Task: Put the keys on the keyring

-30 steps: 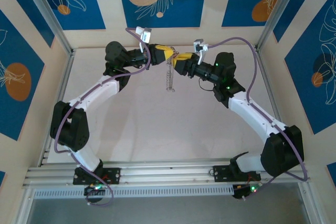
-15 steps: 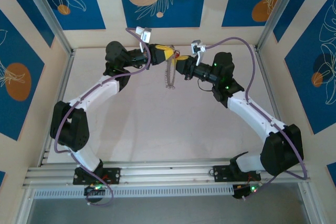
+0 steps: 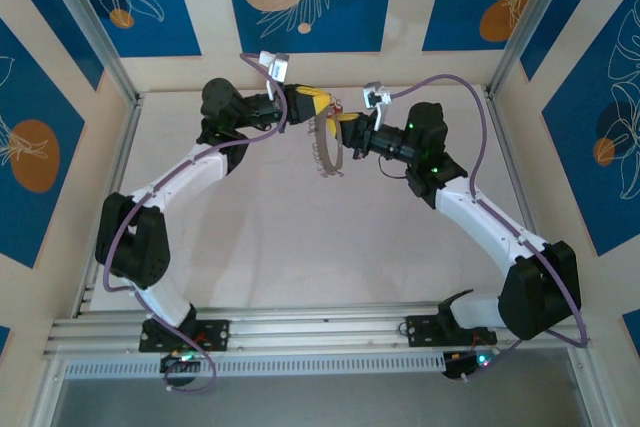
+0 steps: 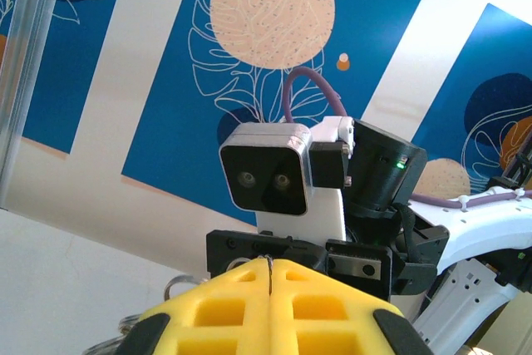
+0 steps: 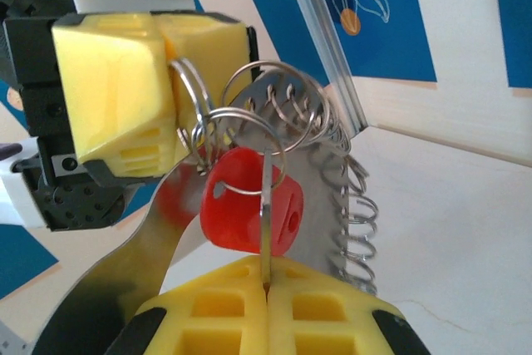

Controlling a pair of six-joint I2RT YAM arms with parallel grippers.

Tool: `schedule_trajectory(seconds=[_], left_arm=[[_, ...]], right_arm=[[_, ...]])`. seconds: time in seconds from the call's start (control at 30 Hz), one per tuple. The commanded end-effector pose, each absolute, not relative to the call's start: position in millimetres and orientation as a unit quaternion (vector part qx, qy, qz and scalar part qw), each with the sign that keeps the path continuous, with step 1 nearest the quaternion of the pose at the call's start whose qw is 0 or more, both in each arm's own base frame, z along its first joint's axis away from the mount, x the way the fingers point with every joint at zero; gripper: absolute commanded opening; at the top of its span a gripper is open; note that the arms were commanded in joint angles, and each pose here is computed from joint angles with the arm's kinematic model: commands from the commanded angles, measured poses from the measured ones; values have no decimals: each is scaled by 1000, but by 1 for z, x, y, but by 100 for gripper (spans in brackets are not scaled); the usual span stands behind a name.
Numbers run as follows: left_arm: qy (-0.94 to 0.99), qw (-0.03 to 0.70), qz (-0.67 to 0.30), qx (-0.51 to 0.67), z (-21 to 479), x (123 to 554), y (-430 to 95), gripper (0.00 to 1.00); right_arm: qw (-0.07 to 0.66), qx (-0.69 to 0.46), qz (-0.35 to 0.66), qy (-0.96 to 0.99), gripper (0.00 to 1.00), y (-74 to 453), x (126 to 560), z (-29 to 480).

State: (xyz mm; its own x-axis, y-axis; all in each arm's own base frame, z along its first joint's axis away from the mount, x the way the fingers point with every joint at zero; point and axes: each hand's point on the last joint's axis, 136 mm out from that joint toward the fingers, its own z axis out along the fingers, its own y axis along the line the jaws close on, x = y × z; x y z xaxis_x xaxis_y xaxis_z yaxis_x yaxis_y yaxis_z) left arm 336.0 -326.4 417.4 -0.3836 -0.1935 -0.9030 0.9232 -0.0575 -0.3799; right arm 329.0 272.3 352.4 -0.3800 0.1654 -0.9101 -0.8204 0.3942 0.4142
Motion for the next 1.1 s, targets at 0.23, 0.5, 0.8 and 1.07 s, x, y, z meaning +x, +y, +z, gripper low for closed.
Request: schedule_trajectory(seconds=[0.23, 0.5, 0.8, 1.07], left_arm=[[497, 463, -635, 366, 443, 320, -325, 0], [497, 465, -635, 366, 444, 319, -325, 0], [494, 469, -651, 336, 446, 322, -321, 0], [473, 476, -684, 284, 456, 325, -315, 0]], right_arm=[[471, -306, 502, 657, 0, 289, 305, 357], [467, -295, 497, 669, 32, 272, 304, 356], [518, -218, 500, 659, 38, 213, 306, 378], [557, -178, 543, 603, 39, 203, 316, 434]])
